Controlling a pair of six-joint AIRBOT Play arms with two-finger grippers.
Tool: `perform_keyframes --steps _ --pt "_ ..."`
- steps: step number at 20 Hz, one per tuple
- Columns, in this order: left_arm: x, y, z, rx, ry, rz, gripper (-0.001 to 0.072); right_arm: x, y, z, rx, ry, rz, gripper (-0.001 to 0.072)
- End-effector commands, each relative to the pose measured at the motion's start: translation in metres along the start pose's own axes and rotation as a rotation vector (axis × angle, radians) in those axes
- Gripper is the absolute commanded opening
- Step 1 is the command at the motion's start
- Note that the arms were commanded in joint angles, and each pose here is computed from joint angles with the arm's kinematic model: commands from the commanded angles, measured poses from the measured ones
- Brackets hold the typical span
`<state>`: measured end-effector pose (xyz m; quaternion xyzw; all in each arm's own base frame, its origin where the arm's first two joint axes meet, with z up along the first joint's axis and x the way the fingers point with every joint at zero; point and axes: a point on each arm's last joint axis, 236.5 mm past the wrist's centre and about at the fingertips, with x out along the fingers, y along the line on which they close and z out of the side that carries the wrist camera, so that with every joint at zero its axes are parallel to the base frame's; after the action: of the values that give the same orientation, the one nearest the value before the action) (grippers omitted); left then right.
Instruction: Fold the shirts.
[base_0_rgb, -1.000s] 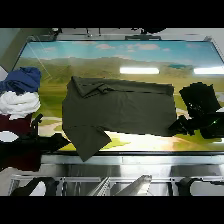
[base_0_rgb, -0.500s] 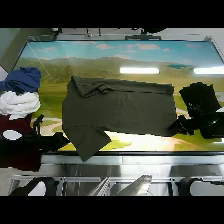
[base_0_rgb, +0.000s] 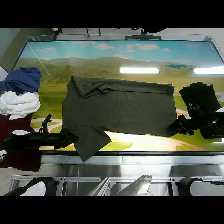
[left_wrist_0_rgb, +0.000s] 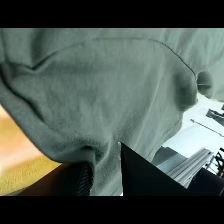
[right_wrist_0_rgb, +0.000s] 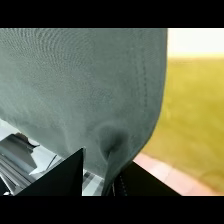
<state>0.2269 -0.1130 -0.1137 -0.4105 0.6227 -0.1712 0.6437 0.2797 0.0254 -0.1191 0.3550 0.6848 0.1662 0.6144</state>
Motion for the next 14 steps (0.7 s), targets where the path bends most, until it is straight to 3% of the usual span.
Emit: perform_keyframes --steps 1,2,3,4,6,9,14 --pt "0.003 -0.002 -0.002 0.004 0.011 -0.022 0.0196 0.0 0.0 0.001 -0.004 -0.003 -0.002 0.026" --pt "0.003 -0.003 -0.003 0.004 0.016 -0.026 0.0176 -0.001 0.0 0.0 -0.004 0.001 0.001 0.026" --pt "0.002 -0.004 -0.004 0.005 0.02 -0.029 0.0048 -0.001 0.001 -0.001 -0.008 0.005 0.004 0.0261" --pt "0.002 -0.004 -0.004 0.01 0.02 -0.031 0.0008 -0.001 0.002 -0.002 -0.011 0.008 0.006 0.026" --pt "0.002 -0.006 -0.002 0.006 0.014 -0.037 0.0007 -0.001 0.003 -0.006 -0.011 0.022 0.014 0.0244" --pt "0.0 -0.016 -0.005 0.018 0.04 -0.069 0.0026 -0.002 0.007 -0.012 -0.011 0.049 0.032 0.0019" --pt "-0.052 -0.084 0.031 0.221 -0.08 -0.131 0.0027 -0.046 0.012 0.009 -0.016 -0.049 0.041 0.0011"
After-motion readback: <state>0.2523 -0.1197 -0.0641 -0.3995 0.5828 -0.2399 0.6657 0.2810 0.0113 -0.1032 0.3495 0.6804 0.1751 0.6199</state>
